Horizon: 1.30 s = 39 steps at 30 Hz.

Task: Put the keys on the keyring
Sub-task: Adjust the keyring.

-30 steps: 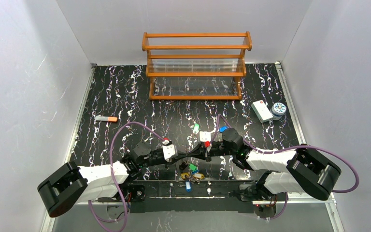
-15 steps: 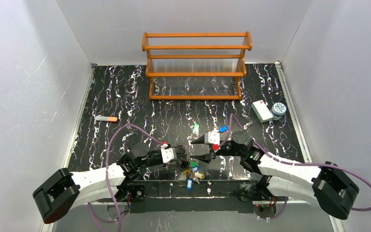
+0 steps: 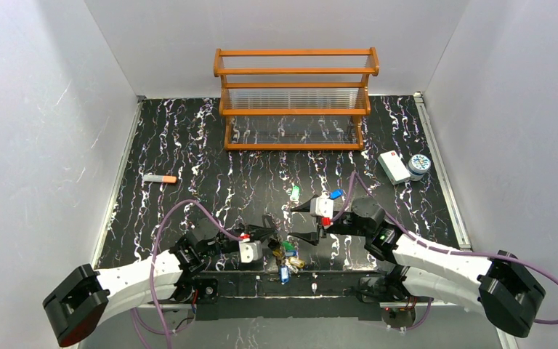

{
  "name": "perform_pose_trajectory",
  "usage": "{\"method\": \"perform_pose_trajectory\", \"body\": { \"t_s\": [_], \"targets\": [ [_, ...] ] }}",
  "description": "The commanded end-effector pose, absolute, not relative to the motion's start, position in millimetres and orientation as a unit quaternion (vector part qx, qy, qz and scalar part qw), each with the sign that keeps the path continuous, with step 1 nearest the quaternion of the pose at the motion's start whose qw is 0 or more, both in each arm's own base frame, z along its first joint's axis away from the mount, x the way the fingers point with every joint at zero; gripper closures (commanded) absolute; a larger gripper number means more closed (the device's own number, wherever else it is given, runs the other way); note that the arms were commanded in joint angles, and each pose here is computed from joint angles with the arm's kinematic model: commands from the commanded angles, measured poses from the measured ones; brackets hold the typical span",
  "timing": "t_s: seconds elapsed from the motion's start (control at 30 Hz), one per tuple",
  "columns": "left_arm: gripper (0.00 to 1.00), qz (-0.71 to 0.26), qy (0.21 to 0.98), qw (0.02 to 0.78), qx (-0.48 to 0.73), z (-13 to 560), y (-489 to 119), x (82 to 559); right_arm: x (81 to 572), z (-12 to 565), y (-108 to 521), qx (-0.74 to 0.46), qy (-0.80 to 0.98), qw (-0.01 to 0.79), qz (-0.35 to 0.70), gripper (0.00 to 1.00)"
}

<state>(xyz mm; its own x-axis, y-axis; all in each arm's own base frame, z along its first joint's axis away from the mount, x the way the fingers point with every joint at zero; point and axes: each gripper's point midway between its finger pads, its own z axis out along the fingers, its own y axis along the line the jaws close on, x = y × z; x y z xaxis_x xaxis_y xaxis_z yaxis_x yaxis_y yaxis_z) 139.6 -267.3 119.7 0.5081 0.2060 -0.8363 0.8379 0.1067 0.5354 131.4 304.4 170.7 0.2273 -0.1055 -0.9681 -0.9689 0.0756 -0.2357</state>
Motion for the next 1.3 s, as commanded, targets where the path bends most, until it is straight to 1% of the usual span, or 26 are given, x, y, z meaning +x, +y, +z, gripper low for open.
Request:
{"method": "perform_pose_trajectory", "body": {
  "t_s": [0.0,0.07,0.17,0.2,0.27,0.33,0.43,0.5,0.53,0.6,0.8,1.0,1.13,1.27],
  "targets": [
    [1.0,-0.251,0.393,0.633,0.618,134.3,-269.7,138.9,135.4,184.2,308.5,-0.554,0.47,0.568,0.388,0.28],
    [1.0,-0.262,0.418,0.631,0.598,137.1,-269.8,142.3,136.1,182.2,309.1,-0.554,0.473,0.565,0.388,0.29],
    [1.0,-0.292,0.49,0.621,0.538,140.4,-269.2,151.8,136.8,177.2,309.9,-0.551,0.483,0.557,0.391,0.3],
    [1.0,-0.308,0.515,0.611,0.515,139.0,-269.8,152.7,136.6,175.7,310.1,-0.55,0.486,0.555,0.393,0.31],
    [1.0,-0.327,0.54,0.597,0.495,135.8,-271.1,152.1,133.8,172.4,311.0,-0.548,0.488,0.548,0.401,0.35],
    [1.0,-0.337,0.567,0.586,0.47,132.2,-270.8,155.1,130.6,168.5,311.6,-0.547,0.491,0.539,0.412,0.43],
    [1.0,-0.341,0.61,0.579,0.42,128.7,-267.2,164.2,124.2,161.9,313.6,-0.547,0.496,0.52,0.43,0.63],
    [1.0,-0.342,0.622,0.577,0.405,127.2,-266.1,166.9,119.2,155.3,315.2,-0.55,0.5,0.501,0.443,0.77],
    [1.0,-0.341,0.624,0.576,0.404,126.5,-266.1,167.0,117.4,150.7,316.2,-0.551,0.504,0.491,0.448,0.82],
    [1.0,-0.341,0.626,0.577,0.4,127.0,-265.8,168.2,114.3,144.3,319.0,-0.552,0.512,0.471,0.46,0.86],
    [1.0,-0.342,0.622,0.577,0.404,128.5,-267.4,168.1,119.2,135.7,332.0,-0.551,0.527,0.443,0.472,0.87],
    [1.0,-0.349,0.604,0.575,0.427,129.0,-270.3,161.3,135.5,143.2,344.8,-0.547,0.523,0.465,0.46,0.82],
    [1.0,-0.349,0.579,0.578,0.457,129.6,-272.1,154.6,143.7,146.3,352.3,-0.548,0.521,0.472,0.454,0.8],
    [1.0,-0.342,0.538,0.589,0.496,131.4,-271.8,146.2,151.9,142.9,355.3,-0.549,0.533,0.47,0.44,0.79]
  ]
}}
